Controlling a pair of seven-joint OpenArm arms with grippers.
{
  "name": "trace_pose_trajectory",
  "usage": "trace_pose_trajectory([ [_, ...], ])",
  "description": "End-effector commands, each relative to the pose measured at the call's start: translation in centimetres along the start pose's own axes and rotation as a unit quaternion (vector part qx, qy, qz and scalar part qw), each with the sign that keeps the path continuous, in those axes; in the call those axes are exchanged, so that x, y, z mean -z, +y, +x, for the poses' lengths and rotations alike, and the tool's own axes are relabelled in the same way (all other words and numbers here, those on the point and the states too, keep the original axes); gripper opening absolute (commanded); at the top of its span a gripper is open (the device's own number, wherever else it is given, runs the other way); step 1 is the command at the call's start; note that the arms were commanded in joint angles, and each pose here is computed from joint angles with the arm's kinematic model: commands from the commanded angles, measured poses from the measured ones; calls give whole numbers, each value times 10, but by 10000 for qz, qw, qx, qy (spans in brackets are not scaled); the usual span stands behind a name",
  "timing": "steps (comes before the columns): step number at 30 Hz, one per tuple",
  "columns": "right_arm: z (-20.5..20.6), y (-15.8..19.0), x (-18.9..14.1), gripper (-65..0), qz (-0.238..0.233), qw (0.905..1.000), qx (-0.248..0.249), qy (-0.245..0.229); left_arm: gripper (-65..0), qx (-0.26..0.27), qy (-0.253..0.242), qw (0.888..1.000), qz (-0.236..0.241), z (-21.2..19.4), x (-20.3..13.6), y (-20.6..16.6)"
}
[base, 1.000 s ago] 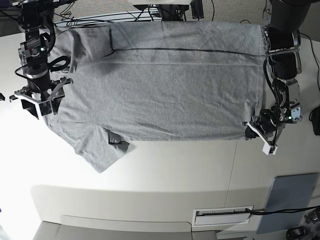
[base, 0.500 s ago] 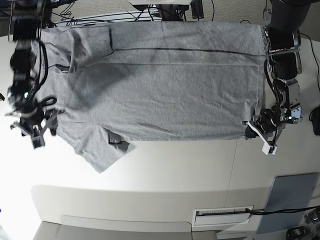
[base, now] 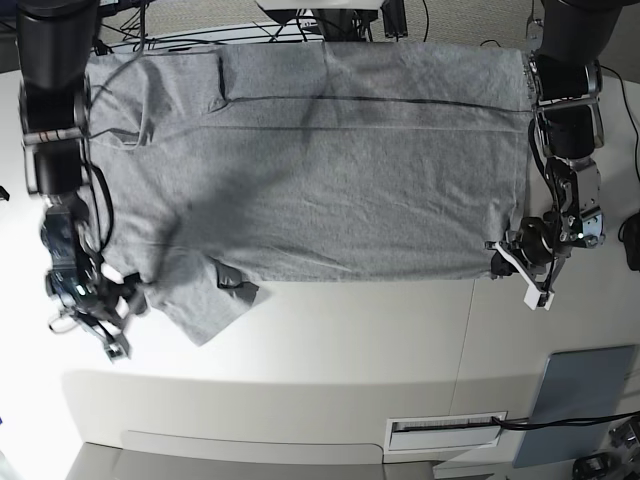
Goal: Fold the T-shirt properly
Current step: 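Move right gripper to the opposite side near the sleeve and grasp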
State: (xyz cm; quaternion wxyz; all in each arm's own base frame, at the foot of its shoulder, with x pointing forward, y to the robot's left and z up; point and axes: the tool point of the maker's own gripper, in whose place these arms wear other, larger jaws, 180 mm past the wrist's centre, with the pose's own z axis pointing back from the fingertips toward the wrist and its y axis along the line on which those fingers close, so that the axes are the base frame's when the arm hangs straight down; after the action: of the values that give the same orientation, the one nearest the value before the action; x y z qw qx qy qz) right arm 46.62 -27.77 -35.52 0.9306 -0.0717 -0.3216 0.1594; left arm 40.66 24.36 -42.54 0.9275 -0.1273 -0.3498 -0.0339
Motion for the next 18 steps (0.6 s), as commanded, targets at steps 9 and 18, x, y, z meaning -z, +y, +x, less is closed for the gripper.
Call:
trace_pose_trajectory([
  [9,18,17,31,-330,-67,9996,-21,281,-650,168,88,9996,199,5,-5,11],
  [18,9,6,33,-330,-413,9983,-97,393,-650,166,86,9996,198,6,-5,11],
])
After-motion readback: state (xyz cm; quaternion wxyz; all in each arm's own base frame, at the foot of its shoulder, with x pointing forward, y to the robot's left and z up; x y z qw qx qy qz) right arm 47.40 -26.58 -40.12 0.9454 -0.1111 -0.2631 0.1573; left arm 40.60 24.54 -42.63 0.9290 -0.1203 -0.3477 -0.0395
